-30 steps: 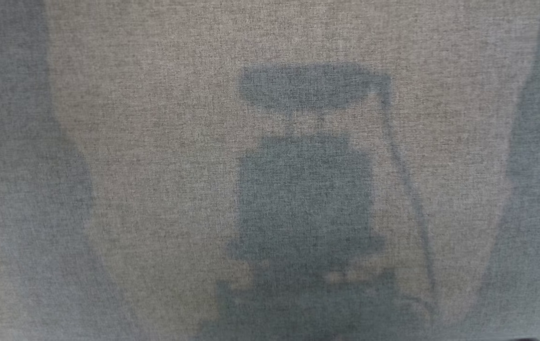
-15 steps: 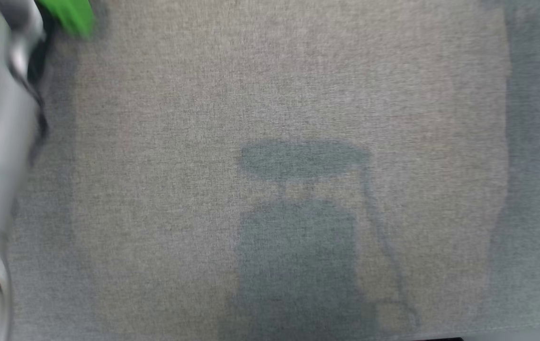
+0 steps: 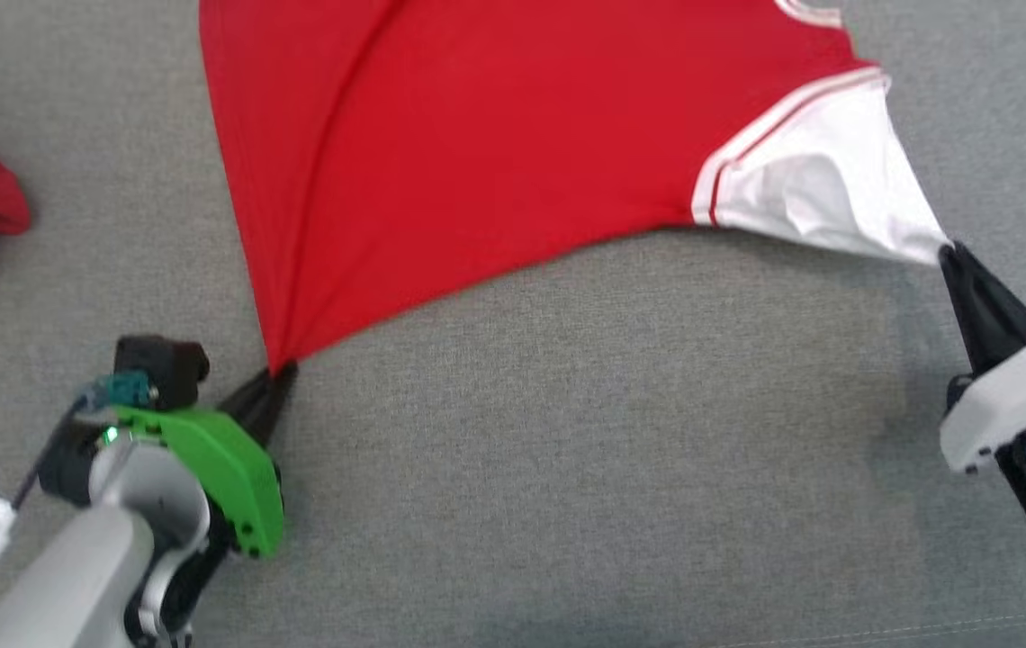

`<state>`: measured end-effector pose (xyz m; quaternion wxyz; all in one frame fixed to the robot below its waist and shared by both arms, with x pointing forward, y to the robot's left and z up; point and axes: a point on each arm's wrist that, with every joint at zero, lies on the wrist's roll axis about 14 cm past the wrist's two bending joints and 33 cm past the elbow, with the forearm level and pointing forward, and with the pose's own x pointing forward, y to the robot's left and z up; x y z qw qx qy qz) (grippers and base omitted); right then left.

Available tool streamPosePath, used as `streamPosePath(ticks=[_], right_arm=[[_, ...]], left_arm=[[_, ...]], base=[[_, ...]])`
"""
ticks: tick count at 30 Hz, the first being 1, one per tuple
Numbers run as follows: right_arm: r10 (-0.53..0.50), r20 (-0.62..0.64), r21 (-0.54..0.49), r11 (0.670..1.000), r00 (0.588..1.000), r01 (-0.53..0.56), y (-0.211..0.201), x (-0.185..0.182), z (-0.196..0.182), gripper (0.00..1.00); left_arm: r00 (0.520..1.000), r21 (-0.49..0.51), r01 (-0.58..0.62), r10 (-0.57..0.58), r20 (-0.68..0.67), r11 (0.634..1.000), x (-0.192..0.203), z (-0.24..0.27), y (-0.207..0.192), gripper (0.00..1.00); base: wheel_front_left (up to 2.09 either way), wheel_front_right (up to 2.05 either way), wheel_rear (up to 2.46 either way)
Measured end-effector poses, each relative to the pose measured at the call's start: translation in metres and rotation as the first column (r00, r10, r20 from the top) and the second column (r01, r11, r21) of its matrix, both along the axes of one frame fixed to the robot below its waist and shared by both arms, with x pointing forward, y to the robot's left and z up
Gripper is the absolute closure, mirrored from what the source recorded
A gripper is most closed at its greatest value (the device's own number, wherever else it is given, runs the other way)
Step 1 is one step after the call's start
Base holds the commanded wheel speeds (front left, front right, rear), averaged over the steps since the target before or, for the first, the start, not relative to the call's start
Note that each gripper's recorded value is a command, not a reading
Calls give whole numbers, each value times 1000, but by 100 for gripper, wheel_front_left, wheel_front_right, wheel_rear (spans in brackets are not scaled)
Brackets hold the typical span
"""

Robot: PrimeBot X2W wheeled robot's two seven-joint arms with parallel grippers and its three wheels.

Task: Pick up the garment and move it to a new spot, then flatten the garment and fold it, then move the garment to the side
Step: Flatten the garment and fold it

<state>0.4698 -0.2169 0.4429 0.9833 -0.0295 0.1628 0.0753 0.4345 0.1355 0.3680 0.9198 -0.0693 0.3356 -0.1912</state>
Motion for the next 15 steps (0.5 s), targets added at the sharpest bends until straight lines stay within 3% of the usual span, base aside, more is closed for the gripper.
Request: streamPosePath(ticks=[7,15], right_arm=[[-58,-158,-41,998,986,52,-22,-87,-3,100],[-143,-396,-105,988,907,110,-52,-169,-32,100]], left_arm=[[996,-42,-51,48,-78,998,-75,18,-1,100],[977,-45,-43,32,-211,998,-138,11,-9,100]], base=[[0,0,0],[0,0,0]])
